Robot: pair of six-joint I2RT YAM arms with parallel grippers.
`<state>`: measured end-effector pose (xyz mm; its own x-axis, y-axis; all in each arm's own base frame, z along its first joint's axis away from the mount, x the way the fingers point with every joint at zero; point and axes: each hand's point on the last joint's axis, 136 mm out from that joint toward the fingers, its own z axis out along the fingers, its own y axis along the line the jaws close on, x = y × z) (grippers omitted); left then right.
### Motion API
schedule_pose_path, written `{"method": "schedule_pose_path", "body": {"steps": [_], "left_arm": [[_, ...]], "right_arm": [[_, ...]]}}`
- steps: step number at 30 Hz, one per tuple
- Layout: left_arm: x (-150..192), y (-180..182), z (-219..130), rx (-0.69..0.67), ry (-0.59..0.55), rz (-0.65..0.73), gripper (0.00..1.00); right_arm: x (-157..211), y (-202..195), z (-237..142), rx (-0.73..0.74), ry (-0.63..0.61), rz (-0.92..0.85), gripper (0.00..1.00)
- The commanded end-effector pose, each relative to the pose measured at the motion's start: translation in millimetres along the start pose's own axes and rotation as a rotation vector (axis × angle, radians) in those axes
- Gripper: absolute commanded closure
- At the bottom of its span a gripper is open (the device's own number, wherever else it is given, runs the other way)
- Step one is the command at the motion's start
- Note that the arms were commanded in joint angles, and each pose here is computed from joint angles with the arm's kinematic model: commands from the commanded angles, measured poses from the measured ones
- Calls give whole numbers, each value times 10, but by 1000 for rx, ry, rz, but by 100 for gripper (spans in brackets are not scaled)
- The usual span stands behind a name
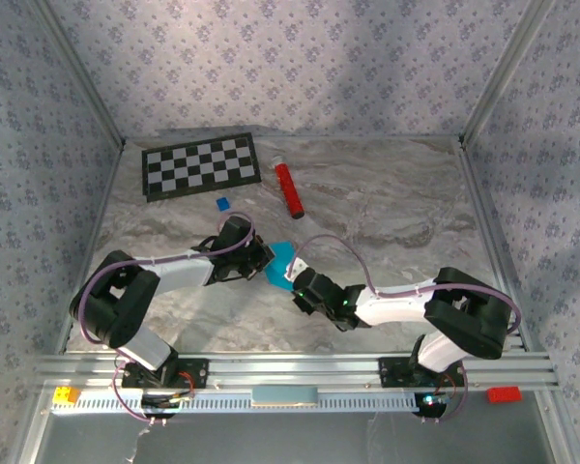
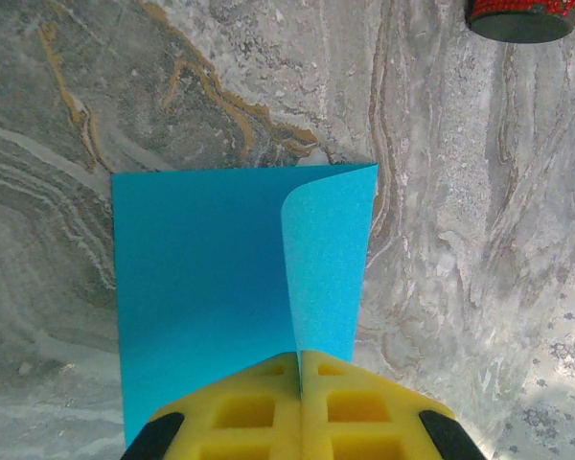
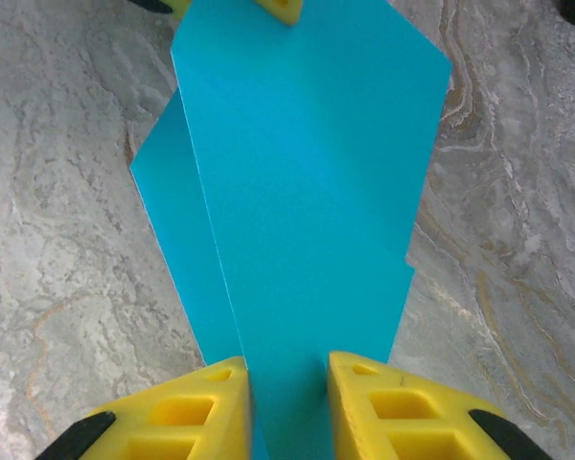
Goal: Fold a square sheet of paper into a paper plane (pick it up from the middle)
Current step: Fourth fold the wing at the center of the table.
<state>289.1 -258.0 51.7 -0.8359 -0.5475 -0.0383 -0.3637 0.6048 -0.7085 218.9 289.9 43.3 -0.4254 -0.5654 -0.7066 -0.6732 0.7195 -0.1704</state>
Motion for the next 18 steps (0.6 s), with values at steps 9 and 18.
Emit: {"method": "schedule_pose_path", "body": {"steps": [9, 18], "left_arm": [[-9, -114, -76, 16, -1, -10, 98], [-12, -128, -89, 19, -4, -6, 99]], "right_arm": [[-35, -5, 33, 6, 23, 28, 77], [63, -54, 36, 26, 47, 29, 79]]}}
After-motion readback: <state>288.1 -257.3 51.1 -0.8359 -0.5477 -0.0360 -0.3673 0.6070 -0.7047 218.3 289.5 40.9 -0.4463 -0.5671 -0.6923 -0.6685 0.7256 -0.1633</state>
